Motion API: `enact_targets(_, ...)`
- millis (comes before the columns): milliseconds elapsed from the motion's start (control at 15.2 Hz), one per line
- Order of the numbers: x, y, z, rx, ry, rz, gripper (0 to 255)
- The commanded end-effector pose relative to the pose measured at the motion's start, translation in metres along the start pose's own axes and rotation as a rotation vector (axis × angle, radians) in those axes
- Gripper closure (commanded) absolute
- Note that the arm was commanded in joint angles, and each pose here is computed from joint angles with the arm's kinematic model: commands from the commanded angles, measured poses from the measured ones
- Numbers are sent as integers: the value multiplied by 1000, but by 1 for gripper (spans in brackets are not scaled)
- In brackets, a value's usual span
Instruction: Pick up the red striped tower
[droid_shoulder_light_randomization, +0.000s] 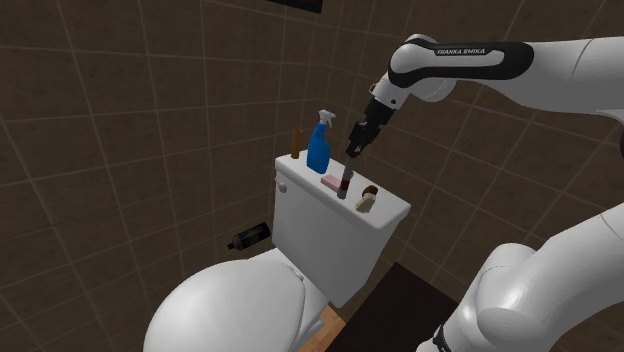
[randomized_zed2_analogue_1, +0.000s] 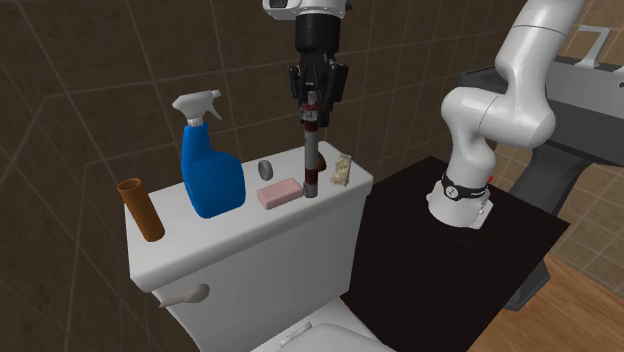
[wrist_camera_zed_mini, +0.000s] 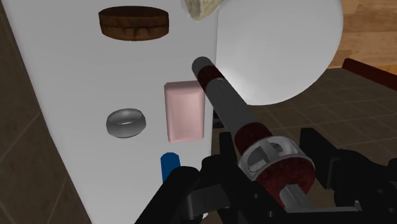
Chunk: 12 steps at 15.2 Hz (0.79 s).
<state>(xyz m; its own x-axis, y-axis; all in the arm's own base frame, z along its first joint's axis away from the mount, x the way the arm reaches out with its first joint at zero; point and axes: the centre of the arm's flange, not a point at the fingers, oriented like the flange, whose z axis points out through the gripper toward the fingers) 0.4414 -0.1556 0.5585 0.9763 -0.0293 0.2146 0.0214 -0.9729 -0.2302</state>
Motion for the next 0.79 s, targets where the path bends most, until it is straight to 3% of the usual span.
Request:
enact_targets(0,0,0,0,0,-1,0,255)
enact_targets(396,0,0,0,0,-1,0,255)
enact_targets(726,6,-6,-25,0,-1,0,255)
